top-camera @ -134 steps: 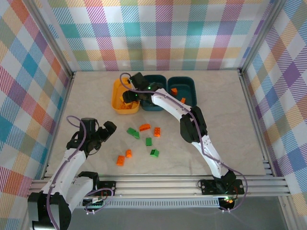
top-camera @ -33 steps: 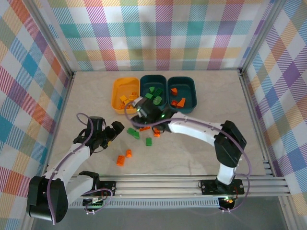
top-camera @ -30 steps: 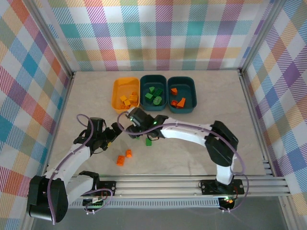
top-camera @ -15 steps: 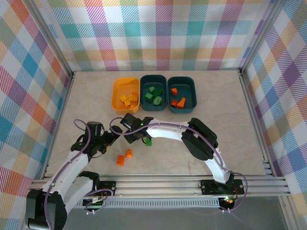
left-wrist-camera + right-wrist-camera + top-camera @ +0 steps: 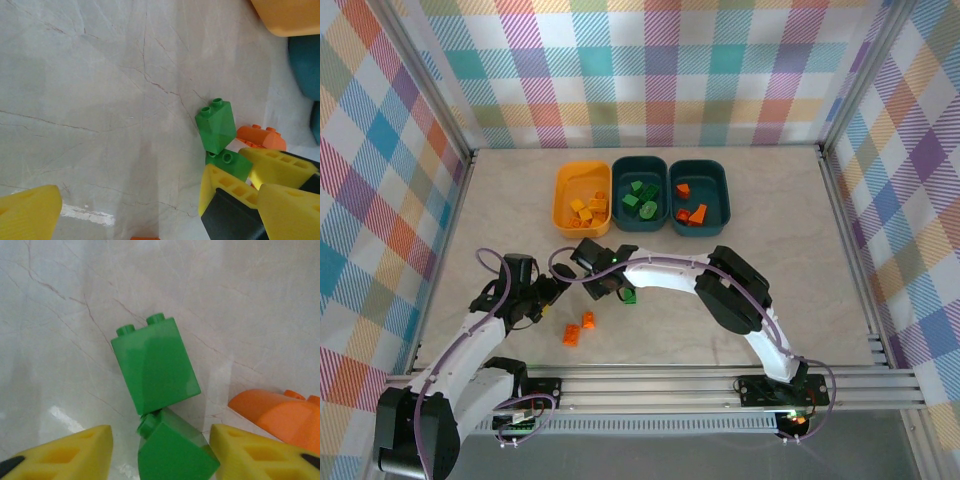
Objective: Sort the legos into containers by color
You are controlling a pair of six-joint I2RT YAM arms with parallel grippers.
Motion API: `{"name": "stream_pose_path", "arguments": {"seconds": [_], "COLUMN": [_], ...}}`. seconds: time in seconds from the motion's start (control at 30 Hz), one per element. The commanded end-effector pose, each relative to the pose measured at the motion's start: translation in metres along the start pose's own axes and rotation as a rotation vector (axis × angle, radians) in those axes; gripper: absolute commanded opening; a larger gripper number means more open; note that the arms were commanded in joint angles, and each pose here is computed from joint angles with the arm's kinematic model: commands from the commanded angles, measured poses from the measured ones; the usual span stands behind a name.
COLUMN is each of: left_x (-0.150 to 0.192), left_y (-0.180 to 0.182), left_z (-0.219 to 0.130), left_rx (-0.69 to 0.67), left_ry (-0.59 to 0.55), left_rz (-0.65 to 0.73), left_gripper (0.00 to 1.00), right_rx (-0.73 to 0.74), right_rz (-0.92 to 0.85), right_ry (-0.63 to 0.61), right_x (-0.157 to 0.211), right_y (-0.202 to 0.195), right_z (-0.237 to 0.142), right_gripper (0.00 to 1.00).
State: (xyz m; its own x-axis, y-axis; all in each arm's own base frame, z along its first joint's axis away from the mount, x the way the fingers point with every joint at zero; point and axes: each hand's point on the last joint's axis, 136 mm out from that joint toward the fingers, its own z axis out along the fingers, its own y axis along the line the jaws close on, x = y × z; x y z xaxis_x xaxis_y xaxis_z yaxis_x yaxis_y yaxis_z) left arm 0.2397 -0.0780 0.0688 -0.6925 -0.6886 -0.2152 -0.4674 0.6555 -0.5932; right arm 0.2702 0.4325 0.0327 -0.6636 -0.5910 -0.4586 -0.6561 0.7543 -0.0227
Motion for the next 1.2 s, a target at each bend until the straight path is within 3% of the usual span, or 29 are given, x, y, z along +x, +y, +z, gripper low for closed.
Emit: {"name": "stream_pose_path", "arguments": {"seconds": [0.0, 0.23, 0.4, 0.53, 0.67, 0.83, 1.17], "left_x": [0.0, 0.0, -0.002, -0.001, 0.006, 0.015, 0.004], "left_y": [0.002, 0.001, -0.003, -0.011, -0.021, -0.028, -0.048], "left_z": [0.0, 0.0, 0.0, 0.001, 0.006, 0.018, 0.039], "left_rx": [-0.01, -0.009, 0.003, 0.026, 0.047, -0.024, -0.055], "left_ry": [0.0, 0.003, 0.003, 0.018, 0.043, 0.101, 0.113], "left_rz": [-0.003, -0.003, -0.007, -0.003, 0.051, 0.118, -0.105], "left_gripper": [1.0, 1.0, 1.0, 1.0, 0.99, 0.99, 0.98], "right_rx": [0.002, -0.021, -0.038, -0.017, 0.007, -0.012, 0.019], "right_rz": [0.002, 0.032, 0.034, 0.037, 0.123, 0.26, 0.32], "right_ry": [0.016, -0.067, -0.18, -0.244, -0.27, -0.233, -0.165], "right_x": [0.006, -0.006, -0.03, -0.055, -0.08, -0.108, -0.125], "right_y": [-0.001, -0.004, -0.008, -0.034, -0.09, -0.16, -0.227], "right_z": [-0.006, -0.031, -0.071, -0.089, -0.083, -0.064, -0.019], "right_gripper": [0.49, 0.36, 0.33, 0.33, 0.33, 0.34, 0.43]}}
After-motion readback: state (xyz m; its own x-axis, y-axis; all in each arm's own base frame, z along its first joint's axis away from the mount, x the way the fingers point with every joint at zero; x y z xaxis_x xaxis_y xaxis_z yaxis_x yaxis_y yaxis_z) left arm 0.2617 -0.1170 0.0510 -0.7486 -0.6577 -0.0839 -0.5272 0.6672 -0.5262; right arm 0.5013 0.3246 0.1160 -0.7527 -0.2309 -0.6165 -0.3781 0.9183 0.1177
